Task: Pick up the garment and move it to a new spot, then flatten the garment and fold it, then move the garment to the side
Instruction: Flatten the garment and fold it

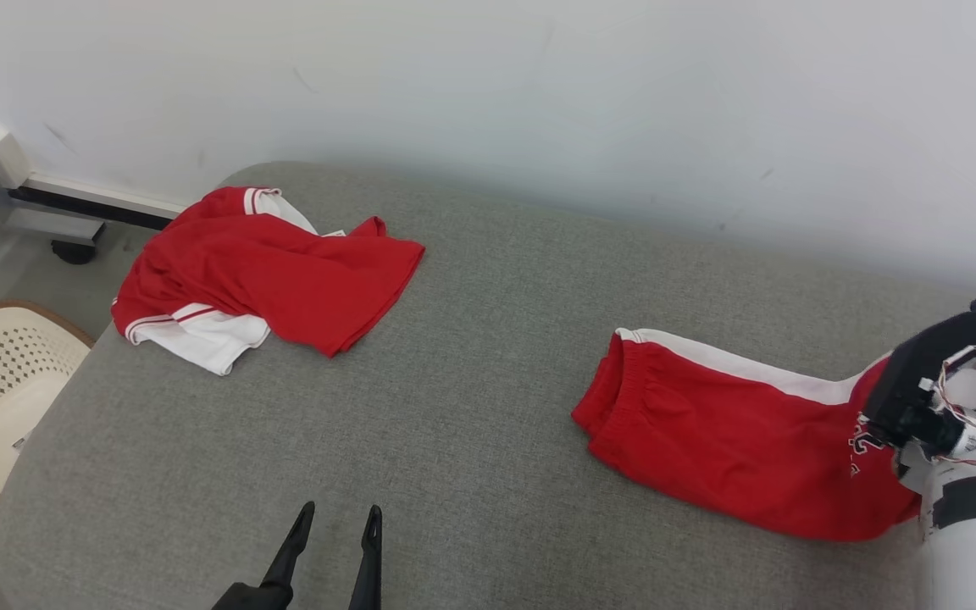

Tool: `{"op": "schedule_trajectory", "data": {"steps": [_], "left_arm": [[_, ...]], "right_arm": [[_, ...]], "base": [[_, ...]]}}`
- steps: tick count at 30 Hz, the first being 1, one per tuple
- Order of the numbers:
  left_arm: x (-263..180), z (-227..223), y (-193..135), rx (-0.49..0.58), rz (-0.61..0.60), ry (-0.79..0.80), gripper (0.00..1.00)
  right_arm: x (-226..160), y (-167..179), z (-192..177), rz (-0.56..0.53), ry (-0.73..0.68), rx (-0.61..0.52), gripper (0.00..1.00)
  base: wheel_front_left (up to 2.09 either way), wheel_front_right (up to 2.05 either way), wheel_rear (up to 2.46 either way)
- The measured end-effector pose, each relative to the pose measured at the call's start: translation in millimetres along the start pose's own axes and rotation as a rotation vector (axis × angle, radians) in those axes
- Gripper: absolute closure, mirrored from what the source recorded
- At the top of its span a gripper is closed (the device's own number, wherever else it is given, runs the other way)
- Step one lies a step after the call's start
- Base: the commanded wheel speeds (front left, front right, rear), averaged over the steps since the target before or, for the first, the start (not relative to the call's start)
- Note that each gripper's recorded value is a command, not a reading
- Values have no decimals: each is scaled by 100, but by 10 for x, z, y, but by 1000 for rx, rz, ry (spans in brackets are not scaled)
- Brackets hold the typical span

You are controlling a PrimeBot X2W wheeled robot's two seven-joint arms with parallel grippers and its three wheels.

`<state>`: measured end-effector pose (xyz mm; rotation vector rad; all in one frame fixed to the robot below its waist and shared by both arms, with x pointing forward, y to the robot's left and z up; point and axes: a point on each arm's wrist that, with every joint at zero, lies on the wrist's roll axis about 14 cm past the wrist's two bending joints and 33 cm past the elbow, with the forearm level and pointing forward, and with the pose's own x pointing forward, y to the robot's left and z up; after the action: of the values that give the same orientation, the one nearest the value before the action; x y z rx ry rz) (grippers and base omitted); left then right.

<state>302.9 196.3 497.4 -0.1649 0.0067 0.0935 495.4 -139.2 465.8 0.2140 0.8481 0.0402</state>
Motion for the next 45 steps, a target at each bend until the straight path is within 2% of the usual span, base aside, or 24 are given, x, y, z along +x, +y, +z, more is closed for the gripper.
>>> {"op": "schedule_trajectory", "data": {"steps": [8,14,25,26,27,34,38,40,42,45], "left_arm": [[-101,58,125,-3,46,-19,0],[-171,41,226,-9,88,-18,0],[-317,22,434,-10,172,-20,0],[-328,22,448,-9,176,-19,0],[-336,24,459,-8,180,-20,0],[-347,57,484,-9,186,-34,0],[-324,79,444,-7,167,-43,0],[-309,86,404,-9,151,-46,0],[-299,87,362,-11,136,-48,0],[-278,97,302,-13,115,-52,0]], "right_arm": [[81,837,-36,216,16,-61,100],[209,1351,-320,321,86,-131,100],[339,1819,-609,389,123,-193,100],[344,1830,-630,389,129,-199,76],[346,1841,-639,390,129,-196,0],[156,2048,-267,450,31,-131,0],[72,1951,-63,439,-53,-108,0],[62,1719,115,392,-113,-107,0],[93,1331,238,306,-160,-130,0],[156,789,181,188,-163,-167,0]], "base": [[0,0,0],[0,0,0],[0,0,0],[0,0,0],[0,0,0],[0,0,0],[0,0,0],[0,0,0],[0,0,0],[0,0,0]]}}
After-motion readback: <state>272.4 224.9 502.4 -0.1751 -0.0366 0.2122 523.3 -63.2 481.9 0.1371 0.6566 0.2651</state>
